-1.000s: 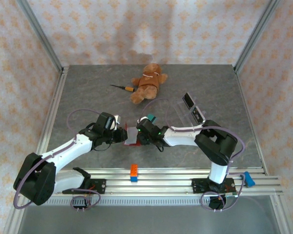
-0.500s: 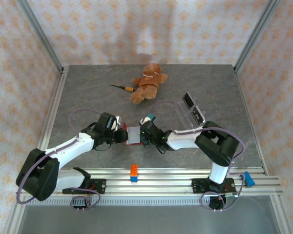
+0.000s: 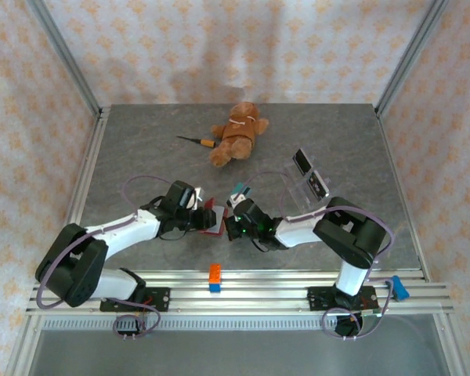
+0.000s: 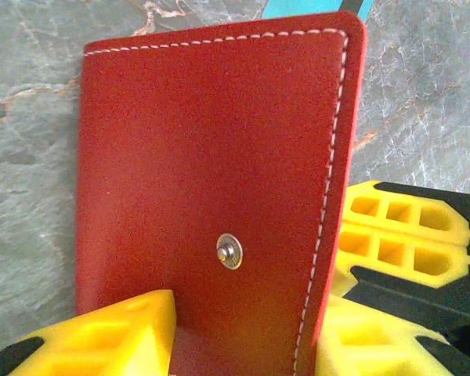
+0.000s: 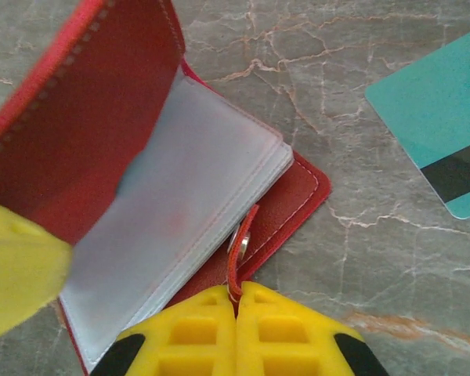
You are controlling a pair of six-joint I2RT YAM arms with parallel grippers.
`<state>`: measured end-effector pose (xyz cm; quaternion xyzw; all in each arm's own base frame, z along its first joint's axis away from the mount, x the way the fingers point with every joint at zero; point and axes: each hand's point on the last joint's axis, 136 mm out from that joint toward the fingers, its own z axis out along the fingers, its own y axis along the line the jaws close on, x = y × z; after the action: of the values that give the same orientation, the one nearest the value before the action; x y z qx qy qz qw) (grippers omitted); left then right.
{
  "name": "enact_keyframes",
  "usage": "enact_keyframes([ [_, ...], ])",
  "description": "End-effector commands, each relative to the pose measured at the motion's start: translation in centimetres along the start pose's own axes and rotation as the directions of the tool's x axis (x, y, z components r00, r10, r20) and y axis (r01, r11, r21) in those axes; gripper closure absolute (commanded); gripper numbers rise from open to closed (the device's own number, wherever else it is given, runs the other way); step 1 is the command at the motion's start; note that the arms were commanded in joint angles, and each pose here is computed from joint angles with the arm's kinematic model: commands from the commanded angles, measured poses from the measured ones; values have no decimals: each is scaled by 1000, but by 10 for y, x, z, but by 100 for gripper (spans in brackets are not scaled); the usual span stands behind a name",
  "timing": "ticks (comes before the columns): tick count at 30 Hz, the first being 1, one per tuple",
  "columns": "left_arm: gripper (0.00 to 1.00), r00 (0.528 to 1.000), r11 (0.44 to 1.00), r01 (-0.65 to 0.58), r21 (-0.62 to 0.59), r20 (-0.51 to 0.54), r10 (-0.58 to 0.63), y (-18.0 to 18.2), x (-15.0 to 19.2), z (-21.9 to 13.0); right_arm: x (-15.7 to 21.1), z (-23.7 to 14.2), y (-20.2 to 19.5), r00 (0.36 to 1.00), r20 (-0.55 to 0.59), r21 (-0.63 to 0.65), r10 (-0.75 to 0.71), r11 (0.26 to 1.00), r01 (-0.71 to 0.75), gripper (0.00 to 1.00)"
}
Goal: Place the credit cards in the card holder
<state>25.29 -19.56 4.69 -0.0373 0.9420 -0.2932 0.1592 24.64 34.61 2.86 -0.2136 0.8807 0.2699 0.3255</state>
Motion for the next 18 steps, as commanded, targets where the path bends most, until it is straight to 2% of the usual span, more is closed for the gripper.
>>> enact_keyframes([
  [1,56,999,1000,-26,14,29,26,-11,-11,2,-8,-8,16,999,51,-97,4,995,1,100],
  [3,51,999,999,-31,27,27,31,-14,-11,2,-8,-10,19,998,57,-118,-13,993,20,100],
  [7,50,1000,1000,-21,3,24,21,-9,-11,6,-8,-15,24,996,80,-155,-31,987,43,98],
  [13,54,1000,995,-2,-97,6,2,15,-6,16,-1,-25,28,996,56,-197,-66,978,76,89],
  [18,60,1000,991,-9,-132,-28,5,25,-1,26,14,-34,34,989,-30,-235,-144,963,133,83],
])
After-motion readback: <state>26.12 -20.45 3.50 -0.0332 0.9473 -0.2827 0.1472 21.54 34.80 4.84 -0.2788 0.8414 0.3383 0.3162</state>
